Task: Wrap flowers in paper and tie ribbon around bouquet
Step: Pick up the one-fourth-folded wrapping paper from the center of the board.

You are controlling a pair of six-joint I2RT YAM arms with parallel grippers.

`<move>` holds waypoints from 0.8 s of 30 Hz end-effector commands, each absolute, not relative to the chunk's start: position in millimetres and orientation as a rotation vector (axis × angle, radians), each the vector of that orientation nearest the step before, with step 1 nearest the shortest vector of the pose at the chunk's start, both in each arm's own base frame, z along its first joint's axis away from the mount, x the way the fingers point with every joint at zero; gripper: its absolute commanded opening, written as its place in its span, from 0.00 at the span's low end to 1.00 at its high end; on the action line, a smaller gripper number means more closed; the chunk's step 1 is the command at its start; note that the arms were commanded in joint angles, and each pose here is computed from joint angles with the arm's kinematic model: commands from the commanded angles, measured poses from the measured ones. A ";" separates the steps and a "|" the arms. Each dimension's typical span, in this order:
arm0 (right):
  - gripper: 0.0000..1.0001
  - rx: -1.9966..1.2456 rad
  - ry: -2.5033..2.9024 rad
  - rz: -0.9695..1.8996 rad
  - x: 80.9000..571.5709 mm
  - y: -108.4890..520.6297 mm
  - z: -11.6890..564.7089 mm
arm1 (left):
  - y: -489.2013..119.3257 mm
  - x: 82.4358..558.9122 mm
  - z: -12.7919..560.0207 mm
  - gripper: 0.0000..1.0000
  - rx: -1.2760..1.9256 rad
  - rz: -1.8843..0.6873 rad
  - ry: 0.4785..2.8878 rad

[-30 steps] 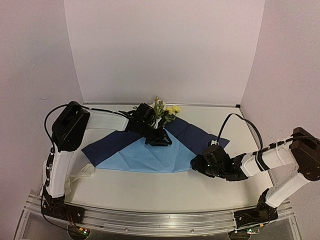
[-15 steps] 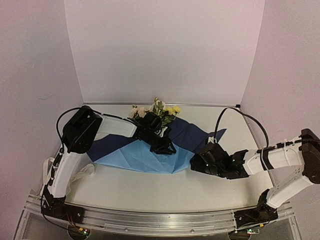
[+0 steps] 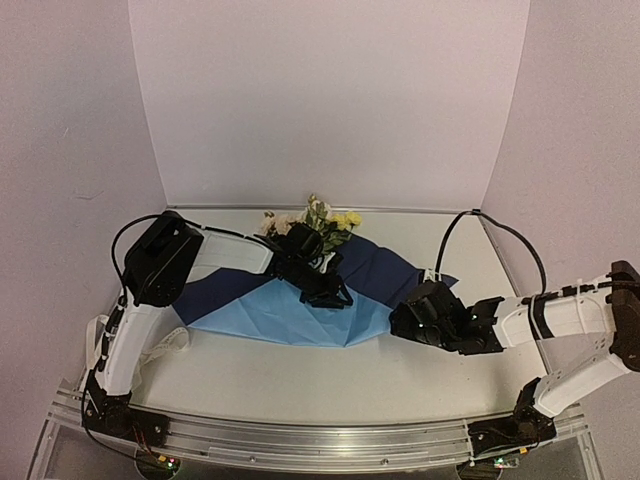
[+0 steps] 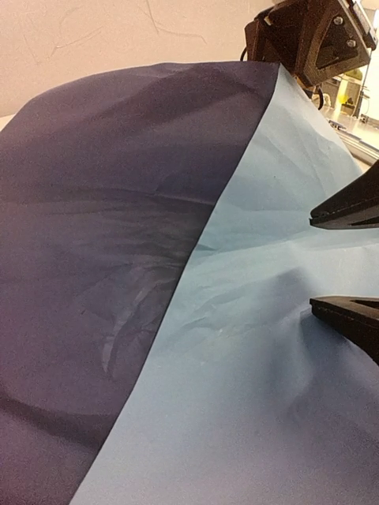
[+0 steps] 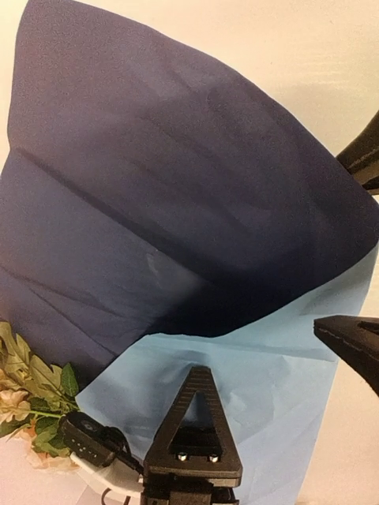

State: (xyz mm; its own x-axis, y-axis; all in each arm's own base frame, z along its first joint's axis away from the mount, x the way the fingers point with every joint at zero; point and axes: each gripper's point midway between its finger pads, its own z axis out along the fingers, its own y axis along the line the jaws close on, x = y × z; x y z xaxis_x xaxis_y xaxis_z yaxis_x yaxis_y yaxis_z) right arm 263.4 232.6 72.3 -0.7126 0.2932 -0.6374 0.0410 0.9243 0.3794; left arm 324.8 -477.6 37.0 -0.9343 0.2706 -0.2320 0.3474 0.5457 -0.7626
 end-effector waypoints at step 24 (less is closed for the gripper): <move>0.06 -0.138 2.296 0.176 244.6 269.9 139.4 | -412.8 285.2 136.8 0.32 0.545 -1.412 2.538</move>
State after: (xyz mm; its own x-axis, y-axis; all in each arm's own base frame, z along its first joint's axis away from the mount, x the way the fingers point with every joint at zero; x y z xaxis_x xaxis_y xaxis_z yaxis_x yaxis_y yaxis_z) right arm 237.0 259.7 124.1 -0.6891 -0.0011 -0.7247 -0.1441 0.9802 0.1356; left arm 286.4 -439.4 106.7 -0.9171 0.2731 -0.2903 0.3924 0.4916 -0.7774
